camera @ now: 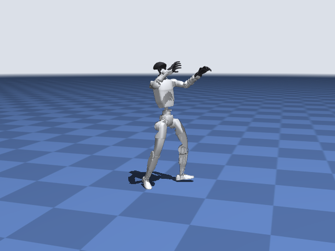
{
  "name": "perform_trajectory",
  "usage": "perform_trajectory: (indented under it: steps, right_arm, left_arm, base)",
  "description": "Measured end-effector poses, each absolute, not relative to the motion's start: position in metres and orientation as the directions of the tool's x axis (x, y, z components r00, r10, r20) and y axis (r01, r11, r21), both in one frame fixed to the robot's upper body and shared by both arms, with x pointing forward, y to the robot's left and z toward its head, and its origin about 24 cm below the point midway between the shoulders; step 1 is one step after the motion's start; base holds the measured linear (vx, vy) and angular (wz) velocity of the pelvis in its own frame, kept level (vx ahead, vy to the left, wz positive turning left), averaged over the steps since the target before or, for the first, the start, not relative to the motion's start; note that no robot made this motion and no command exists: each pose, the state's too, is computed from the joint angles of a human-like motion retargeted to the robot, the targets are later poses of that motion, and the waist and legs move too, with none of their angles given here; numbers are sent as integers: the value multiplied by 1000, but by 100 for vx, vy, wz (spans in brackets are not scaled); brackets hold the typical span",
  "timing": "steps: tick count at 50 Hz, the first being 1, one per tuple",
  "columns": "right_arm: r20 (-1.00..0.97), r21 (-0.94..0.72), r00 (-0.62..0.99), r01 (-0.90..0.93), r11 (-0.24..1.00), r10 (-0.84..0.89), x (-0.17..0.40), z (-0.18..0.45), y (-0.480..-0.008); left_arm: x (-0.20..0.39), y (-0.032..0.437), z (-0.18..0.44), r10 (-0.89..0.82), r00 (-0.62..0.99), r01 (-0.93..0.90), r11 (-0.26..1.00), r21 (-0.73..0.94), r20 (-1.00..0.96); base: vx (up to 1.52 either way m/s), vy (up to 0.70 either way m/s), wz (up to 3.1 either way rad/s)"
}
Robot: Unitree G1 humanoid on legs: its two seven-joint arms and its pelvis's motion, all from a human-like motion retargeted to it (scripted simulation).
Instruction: Kungfu
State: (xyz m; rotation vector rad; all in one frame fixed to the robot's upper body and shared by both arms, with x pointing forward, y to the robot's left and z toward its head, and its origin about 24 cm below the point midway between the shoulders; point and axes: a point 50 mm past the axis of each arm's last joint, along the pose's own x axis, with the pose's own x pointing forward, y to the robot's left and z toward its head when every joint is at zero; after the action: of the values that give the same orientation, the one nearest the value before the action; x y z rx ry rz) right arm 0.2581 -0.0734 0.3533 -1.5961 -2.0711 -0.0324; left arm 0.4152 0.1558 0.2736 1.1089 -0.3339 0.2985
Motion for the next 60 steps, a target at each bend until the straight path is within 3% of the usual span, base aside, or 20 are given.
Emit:
perform_trajectory:
  steps: [4, 9, 13, 15, 17, 20, 24, 27, 30, 38, 53, 60]
  right_arm:
    - [421, -329, -49, 922, 203, 906, 273, 343, -66]
    - [343, -564, 220, 826, 13, 913, 308, 299, -42]
    - [354, -671, 238, 738, 68, 905, 325, 248, -20]
    - [342, -691, 194, 715, 106, 919, 328, 215, -9]
    - [357, -748, 169, 641, 173, 919, 326, 181, -4]
    - [388, -865, 201, 416, 280, 899, 312, 119, 4]
    - [327, -941, 192, -25, 338, 925, 262, 46, 28]
    - [302, -904, 161, -265, 336, 939, 223, 11, 36]
    - [262, -892, 113, -350, 285, 958, 201, -5, 35]
    - [131, -933, -64, -344, 102, 989, 189, -8, 38]
    - [199, -937, 166, -258, 237, 966, 240, 18, 22]
    - [128, -937, 218, -295, 190, 968, 262, 32, 14]
  left_arm:
    - [416, 158, 257, 3, 960, -264, 351, 898, 281]
    - [405, 192, 195, 32, 995, -102, 219, 970, 97]
    - [387, 213, 115, 56, 973, 216, 145, 966, -226]
    - [371, 225, 78, 77, 909, 406, 48, 913, -409]
    - [350, 244, 47, 145, 801, 598, -128, 791, -582]
    - [306, 267, 0, 265, 575, 807, -344, 481, -774]
    - [221, 281, -78, 313, 174, 962, -258, 93, -934]
    - [158, 274, -115, 325, -172, 948, -202, -246, -930]
    - [124, 254, -131, 317, -360, 867, -233, -440, -878]
    - [87, 223, -141, 151, -585, 763, -233, -603, -797]
    - [166, 240, -112, 181, -324, 906, -222, -360, -929]
    - [199, 233, -104, 103, -78, 986, -138, -92, -992]
  base:
    - [-17, -11, -232]
    - [-35, -24, -269]
    - [-46, -13, -237]
    - [-56, -20, -229]
    - [-37, -5, -305]
    - [-15, 5, -423]
    - [1, 21, -461]
    - [8, 14, -274]
    - [-7, 14, -107]
    - [-6, 0, 11]
    - [3, 1, 88]
    - [15, 17, 79]
